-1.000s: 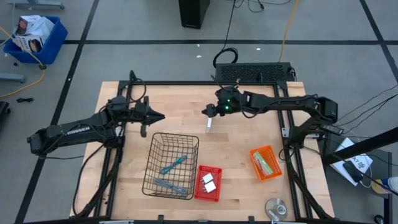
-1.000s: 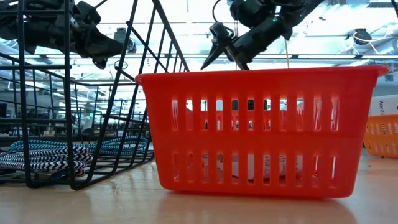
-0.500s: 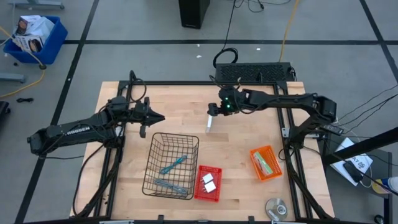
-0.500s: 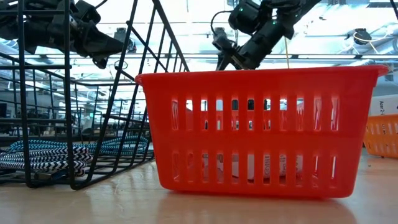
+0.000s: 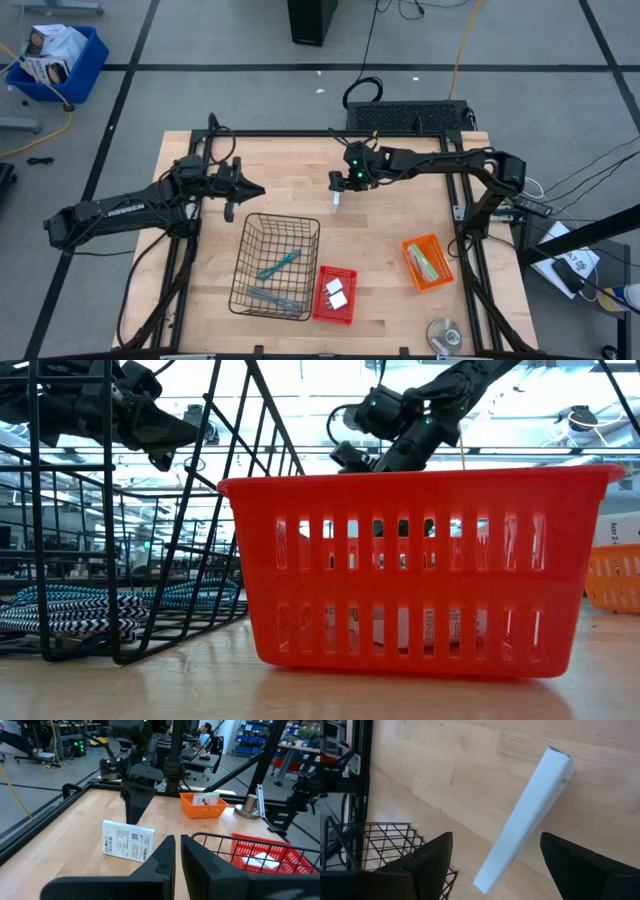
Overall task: Pick and place items into bin
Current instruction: Put the card reader box into the orange basket
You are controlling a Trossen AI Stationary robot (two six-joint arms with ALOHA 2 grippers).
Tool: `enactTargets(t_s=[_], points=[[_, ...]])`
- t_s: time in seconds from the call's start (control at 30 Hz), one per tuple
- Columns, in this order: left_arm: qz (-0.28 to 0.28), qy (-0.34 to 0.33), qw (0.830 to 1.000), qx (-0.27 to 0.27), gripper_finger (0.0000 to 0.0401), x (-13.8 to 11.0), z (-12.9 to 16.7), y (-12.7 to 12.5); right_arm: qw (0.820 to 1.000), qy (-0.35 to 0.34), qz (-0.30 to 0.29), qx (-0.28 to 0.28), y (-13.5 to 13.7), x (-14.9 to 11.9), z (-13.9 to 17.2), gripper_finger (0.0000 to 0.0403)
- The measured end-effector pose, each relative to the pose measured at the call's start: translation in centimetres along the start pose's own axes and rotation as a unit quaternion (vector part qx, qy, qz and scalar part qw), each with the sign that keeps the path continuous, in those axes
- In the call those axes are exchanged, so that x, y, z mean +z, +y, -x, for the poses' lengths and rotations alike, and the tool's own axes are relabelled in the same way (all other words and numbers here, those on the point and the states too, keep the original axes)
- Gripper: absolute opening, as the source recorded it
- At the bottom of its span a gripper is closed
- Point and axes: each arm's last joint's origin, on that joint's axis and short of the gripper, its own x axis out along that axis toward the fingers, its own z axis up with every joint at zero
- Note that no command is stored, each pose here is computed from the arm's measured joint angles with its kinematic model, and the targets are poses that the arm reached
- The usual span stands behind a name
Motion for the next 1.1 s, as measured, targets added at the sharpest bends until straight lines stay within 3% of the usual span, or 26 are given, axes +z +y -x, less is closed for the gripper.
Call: enactTargets(t_s=[0.27, 0.6, 0.73, 0.97, 1.1], points=[[0.0, 0.0, 1.0, -0.003, 0.0031, 0.0, 0.0, 0.0, 1.0, 0.009, -0.006, -0.003, -0.4, 0.3, -0.2, 0.0293], [0.002, 0.001, 1.0, -0.006, 0.0031, 0.0, 0.0, -0.1, 0.999, 0.041, -0.013, -0.025, -1.8, 0.2, -3.2, 0.026], [0.001, 0.002, 1.0, -0.011, 0.0031, 0.0, -0.1, -0.2, 0.999, 0.037, -0.002, -0.026, -1.9, 0.4, -3.3, 0.0203], [0.003, 0.001, 1.0, -0.01, 0.0031, 0.0, -0.1, -0.3, 0.999, 0.03, 0.023, -0.012, -1.6, 0.6, -3.2, 0.0042], [0.003, 0.001, 1.0, -0.008, 0.0031, 0.0, -0.1, -0.3, 0.999, 0.033, 0.031, -0.01, -1.5, 0.5, -3.1, 0.0033]])
